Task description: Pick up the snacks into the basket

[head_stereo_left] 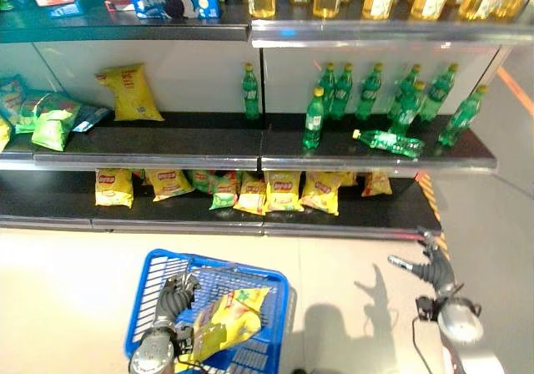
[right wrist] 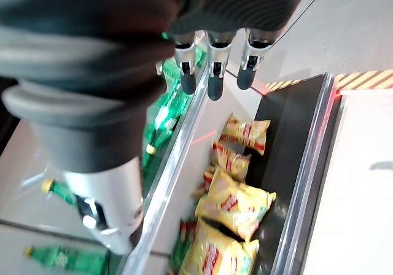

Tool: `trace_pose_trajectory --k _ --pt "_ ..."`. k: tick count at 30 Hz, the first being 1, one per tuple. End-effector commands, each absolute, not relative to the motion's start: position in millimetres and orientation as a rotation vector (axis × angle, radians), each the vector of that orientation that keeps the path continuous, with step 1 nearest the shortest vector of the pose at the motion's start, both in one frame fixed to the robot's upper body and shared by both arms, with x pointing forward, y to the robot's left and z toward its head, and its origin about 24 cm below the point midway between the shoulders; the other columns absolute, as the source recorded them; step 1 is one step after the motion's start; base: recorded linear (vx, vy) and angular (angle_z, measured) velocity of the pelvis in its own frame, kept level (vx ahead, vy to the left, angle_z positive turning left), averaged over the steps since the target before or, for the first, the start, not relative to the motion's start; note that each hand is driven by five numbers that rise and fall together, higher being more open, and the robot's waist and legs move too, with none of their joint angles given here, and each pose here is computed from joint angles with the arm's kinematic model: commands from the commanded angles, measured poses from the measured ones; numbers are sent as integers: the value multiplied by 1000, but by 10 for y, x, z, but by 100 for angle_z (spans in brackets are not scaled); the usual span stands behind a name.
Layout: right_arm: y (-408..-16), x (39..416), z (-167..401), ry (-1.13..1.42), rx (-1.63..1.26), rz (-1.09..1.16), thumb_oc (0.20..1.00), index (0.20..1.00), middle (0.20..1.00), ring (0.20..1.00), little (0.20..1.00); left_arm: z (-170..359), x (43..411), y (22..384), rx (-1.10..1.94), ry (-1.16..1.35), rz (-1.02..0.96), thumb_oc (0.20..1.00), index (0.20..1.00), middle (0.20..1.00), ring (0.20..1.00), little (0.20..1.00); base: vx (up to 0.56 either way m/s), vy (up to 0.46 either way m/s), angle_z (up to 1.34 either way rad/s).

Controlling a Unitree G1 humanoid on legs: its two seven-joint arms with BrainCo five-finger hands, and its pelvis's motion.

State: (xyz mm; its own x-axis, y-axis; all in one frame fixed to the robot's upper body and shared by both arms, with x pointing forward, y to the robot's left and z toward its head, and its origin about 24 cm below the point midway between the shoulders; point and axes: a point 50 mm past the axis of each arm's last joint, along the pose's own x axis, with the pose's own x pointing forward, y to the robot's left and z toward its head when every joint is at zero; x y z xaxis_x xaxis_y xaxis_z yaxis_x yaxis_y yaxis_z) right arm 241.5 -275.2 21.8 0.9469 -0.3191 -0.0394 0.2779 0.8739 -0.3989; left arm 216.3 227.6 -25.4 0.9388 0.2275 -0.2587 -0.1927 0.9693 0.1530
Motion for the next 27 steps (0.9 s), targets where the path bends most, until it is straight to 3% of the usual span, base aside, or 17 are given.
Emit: trace_pose_trajectory --k 1,11,27 --pt "-2717 2609 491 -29 -412 -303 1000 1000 1000 1000 1000 446 2432 2411 210 -80 223 200 200 200 200 200 256 -223 7" --pt "-2744 2814 912 -170 -469 -282 1000 1000 1000 1000 1000 401 2419 2371 189 -64 188 200 200 200 200 200 88 -204 24" --pt "-2569 3544 2496 -564 -602 -301 1000 1000 1000 1000 1000 417 2537 2018 106 -76 4 200 200 200 200 200 -11 -89 20"
